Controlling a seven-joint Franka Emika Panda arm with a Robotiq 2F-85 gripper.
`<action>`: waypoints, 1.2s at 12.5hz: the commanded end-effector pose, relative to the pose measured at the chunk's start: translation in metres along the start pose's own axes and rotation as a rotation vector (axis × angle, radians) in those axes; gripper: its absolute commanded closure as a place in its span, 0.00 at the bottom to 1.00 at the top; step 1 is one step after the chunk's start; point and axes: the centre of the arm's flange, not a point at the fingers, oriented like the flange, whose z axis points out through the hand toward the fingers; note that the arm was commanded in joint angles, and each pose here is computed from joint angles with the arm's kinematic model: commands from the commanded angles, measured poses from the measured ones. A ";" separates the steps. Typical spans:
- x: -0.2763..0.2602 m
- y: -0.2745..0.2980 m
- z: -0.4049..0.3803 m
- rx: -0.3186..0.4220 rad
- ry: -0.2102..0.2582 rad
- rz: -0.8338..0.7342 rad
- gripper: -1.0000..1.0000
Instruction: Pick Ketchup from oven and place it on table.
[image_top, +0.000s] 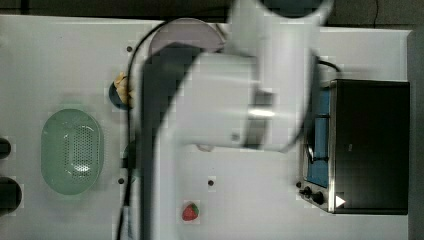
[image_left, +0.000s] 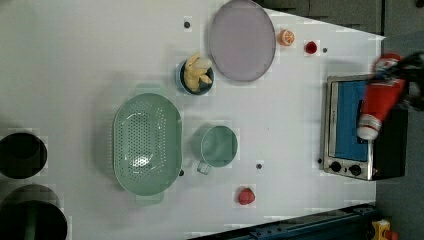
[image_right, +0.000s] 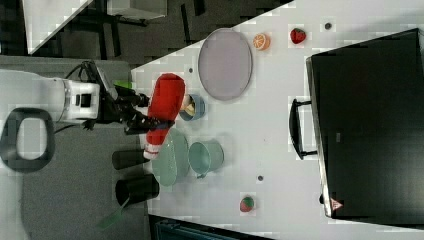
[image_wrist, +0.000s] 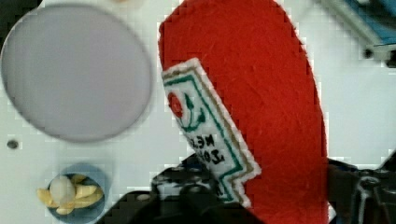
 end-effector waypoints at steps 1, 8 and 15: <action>0.002 0.001 0.041 0.013 -0.018 0.039 0.36; -0.002 0.019 0.184 0.024 0.008 0.064 0.36; -0.009 0.038 0.282 0.033 0.056 0.077 0.33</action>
